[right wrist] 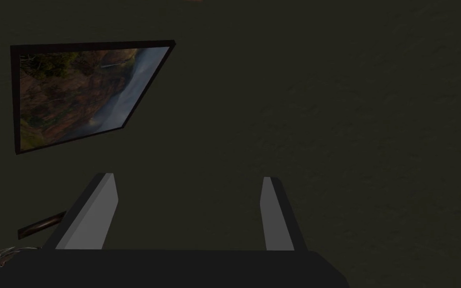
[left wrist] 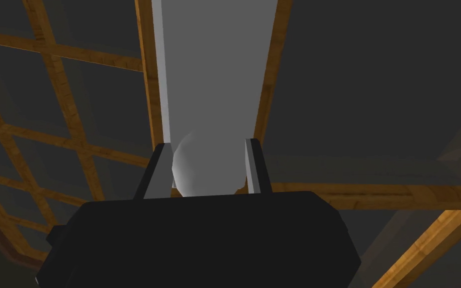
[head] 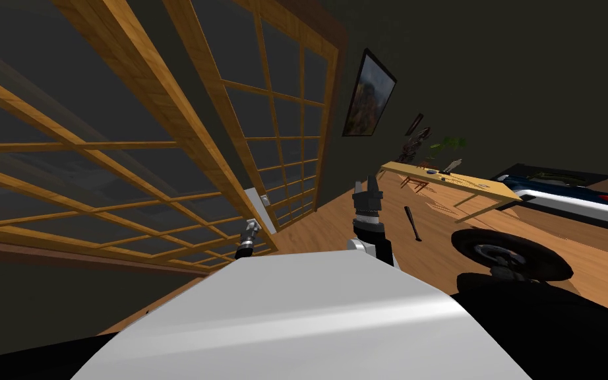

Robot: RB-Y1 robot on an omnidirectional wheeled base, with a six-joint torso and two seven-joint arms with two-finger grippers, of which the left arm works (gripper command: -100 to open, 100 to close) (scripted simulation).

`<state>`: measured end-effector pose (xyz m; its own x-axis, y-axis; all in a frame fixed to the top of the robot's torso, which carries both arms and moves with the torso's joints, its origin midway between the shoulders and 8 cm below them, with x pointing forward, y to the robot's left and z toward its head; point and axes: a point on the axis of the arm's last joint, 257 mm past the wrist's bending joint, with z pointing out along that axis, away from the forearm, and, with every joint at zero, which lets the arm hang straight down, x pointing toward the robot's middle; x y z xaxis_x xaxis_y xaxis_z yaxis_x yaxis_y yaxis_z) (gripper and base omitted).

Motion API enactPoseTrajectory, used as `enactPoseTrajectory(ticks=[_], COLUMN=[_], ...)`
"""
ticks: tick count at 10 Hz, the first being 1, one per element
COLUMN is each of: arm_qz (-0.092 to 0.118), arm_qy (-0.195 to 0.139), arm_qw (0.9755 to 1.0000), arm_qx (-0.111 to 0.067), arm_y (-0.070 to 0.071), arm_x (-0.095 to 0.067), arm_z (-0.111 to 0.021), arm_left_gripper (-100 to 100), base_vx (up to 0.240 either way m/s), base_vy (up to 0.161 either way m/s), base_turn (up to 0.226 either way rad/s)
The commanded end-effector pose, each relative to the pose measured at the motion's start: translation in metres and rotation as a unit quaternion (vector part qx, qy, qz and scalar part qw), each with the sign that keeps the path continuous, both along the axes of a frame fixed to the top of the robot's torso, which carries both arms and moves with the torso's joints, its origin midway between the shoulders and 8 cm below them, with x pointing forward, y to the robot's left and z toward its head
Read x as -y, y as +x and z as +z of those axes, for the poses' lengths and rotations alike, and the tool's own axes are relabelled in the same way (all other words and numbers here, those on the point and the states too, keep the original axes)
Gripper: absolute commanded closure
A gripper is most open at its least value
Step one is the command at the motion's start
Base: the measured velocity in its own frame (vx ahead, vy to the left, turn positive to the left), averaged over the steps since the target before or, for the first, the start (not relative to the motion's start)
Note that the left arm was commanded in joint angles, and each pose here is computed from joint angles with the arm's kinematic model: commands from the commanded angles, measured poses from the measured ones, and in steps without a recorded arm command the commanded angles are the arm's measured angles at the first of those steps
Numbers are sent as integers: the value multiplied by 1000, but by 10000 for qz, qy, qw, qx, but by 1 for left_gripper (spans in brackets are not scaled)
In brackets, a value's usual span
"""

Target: Pull the door open

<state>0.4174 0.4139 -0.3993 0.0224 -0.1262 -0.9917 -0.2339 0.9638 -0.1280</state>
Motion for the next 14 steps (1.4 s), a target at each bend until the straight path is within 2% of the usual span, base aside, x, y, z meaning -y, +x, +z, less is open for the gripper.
enactPoseTrajectory(ticks=[1,3,5,6,8,9,11,12,14], arm_qz=[12,30,52,52,72,72,95,95,117], arm_qy=[-242,-541,-854,-905,-1242,-1268,-1625,-1684,-2032], arm_qw=[9997,9984,9960,9955,9915,9911,9853,9842,9769], arm_qx=[80,171,271,284,390,397,514,529,645], arm_y=[0,0,0,0,0,0,0,0,0], arm_x=[0,-1,-2,-2,-3,-3,-4,-4,-5], arm_z=[1,2,3,3,5,5,6,6,7], arm_left_gripper=[100,100,100,100,100,100,100,100,100], base_vx=[-29,-31,-38,-28,-28,-26,-31,-30,-36], base_vy=[15,13,15,11,9,12,12,11,15], base_turn=[-37,-42,-54,-19,-41,-21,-50,-27,-49])
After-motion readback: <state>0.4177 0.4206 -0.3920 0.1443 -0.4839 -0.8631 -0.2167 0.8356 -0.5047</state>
